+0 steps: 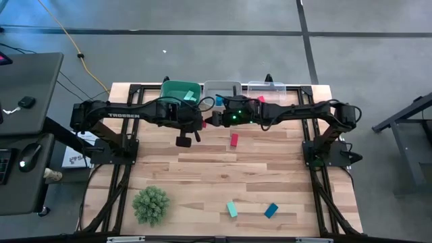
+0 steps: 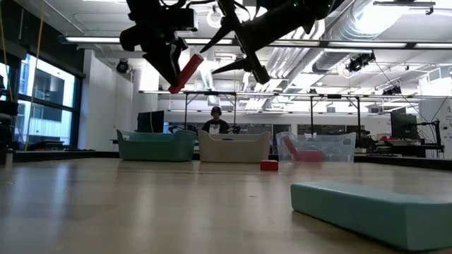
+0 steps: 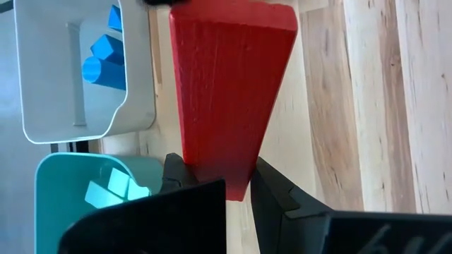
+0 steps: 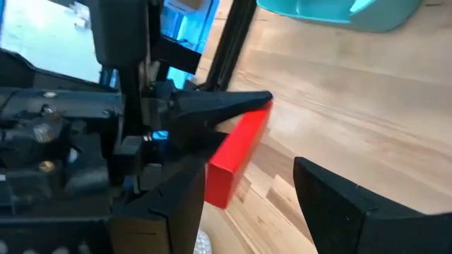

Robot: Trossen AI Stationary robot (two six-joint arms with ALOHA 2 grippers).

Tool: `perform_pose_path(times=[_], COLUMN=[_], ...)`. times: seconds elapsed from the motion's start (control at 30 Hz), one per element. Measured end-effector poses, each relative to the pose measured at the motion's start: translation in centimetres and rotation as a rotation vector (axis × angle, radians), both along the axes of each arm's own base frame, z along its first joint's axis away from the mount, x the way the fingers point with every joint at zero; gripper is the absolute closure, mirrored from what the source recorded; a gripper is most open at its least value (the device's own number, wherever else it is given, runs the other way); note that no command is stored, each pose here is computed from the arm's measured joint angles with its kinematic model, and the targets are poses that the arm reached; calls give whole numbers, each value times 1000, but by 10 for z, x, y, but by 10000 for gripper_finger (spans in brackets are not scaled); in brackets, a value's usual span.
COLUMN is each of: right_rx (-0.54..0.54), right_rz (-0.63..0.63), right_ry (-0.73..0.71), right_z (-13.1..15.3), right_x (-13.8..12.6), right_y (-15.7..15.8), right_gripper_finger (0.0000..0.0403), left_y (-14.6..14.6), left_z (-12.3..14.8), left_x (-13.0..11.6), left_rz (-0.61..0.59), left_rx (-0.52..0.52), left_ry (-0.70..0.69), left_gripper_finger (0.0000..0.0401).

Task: Sort & place blocks by color
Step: Put the left red block into the transparent bin

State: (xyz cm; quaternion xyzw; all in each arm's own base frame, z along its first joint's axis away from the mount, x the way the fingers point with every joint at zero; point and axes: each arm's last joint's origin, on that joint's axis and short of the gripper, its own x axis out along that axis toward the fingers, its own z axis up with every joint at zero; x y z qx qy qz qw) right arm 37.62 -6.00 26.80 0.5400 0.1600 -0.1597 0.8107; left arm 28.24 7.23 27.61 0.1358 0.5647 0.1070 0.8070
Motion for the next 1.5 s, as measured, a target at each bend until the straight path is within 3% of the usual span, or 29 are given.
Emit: perform_pose_path(times=[0.47,0.87,1.1,1.3,1.5], right_rx=[59,123,148,117,86], right_rz=[30,31,102,186,188], right_ry=[-36,-75,-76,-9,43], right_z=[-13,-14,-11,-7,-1], right_x=[12,16,32,41,40], right_y=[0,0,0,-4,-10], right_gripper_finger=[198,198,198,199,199], left_y=[-1,1,1,1,2], left_z=[0,1,1,1,2], left_x=[0,2,1,2,1], left_rz=[-120,-240,-309,-330,-326], left_rx=[22,117,160,209,239], left_ry=[32,75,116,141,160], left_gripper_finger=[401,401,401,401,400])
